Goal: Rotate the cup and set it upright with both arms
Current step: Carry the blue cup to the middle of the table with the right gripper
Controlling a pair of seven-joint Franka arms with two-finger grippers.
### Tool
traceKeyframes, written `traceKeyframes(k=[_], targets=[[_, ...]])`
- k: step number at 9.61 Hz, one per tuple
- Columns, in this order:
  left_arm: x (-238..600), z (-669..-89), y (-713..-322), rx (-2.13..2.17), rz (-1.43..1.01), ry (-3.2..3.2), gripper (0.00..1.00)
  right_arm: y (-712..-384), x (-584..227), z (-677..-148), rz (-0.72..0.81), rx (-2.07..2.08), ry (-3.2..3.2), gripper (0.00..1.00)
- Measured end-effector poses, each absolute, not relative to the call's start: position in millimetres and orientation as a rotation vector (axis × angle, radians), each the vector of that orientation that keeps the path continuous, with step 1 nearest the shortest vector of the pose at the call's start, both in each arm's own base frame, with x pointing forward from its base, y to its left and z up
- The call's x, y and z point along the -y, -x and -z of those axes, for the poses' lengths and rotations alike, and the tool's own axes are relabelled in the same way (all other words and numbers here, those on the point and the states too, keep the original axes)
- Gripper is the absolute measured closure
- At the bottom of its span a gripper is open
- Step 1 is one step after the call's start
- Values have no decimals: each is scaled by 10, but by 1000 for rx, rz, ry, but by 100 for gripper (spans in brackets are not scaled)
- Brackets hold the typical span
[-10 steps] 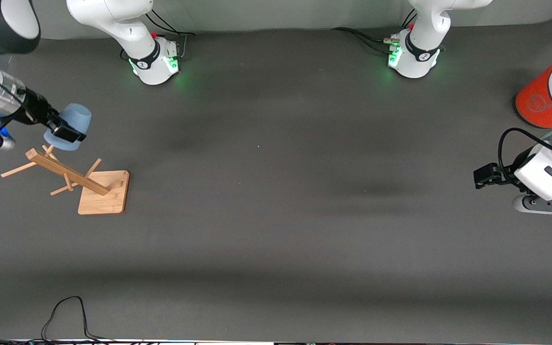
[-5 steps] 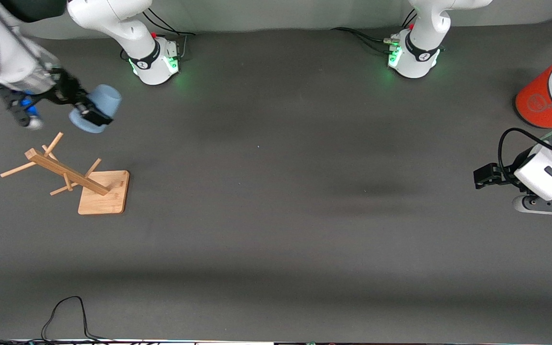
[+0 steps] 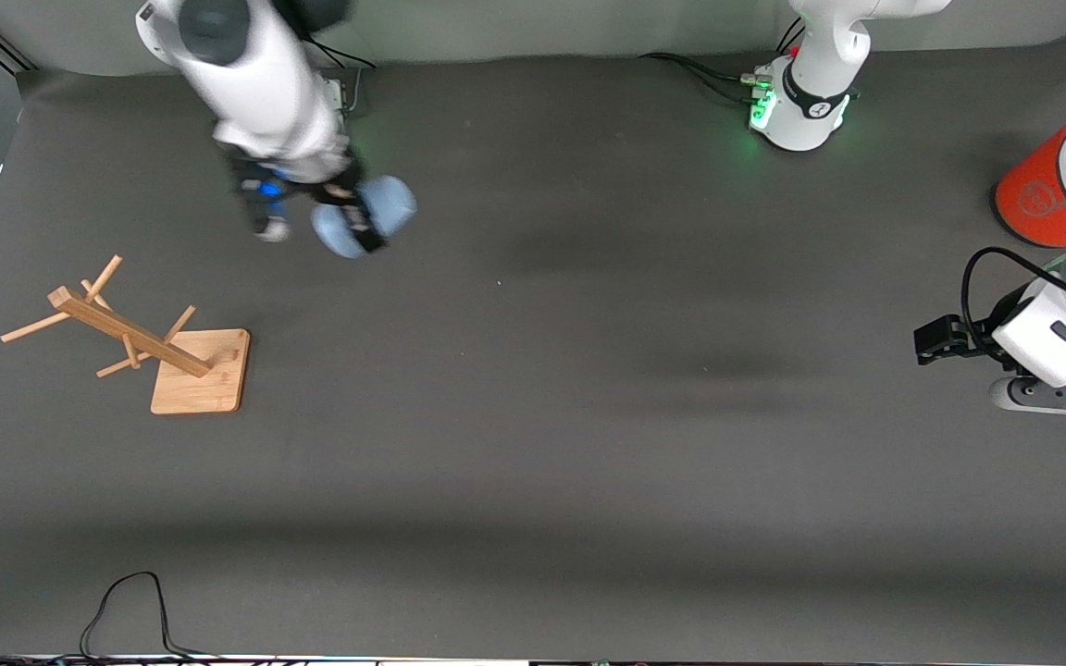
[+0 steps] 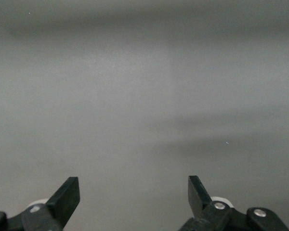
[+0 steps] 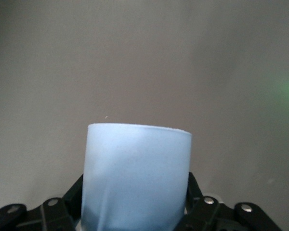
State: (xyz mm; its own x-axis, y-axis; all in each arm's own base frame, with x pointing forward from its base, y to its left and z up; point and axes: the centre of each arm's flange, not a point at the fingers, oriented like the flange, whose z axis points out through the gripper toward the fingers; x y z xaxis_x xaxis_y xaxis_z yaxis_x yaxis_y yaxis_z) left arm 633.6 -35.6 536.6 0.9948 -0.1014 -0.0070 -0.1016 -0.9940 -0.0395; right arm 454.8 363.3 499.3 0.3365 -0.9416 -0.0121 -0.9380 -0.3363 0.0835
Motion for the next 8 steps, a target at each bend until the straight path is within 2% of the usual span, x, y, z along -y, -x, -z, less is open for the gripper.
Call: traceKeyframes(k=[4,8], targets=[[356,-5366,-6336,-158,-7,3098,0,-4756,-4911,-4096,-29,1967,-2306,19],[357,-5367,-6336,-158,-7,3098,0,-4468,-5696,-3068,-123,2088,-2230,19]])
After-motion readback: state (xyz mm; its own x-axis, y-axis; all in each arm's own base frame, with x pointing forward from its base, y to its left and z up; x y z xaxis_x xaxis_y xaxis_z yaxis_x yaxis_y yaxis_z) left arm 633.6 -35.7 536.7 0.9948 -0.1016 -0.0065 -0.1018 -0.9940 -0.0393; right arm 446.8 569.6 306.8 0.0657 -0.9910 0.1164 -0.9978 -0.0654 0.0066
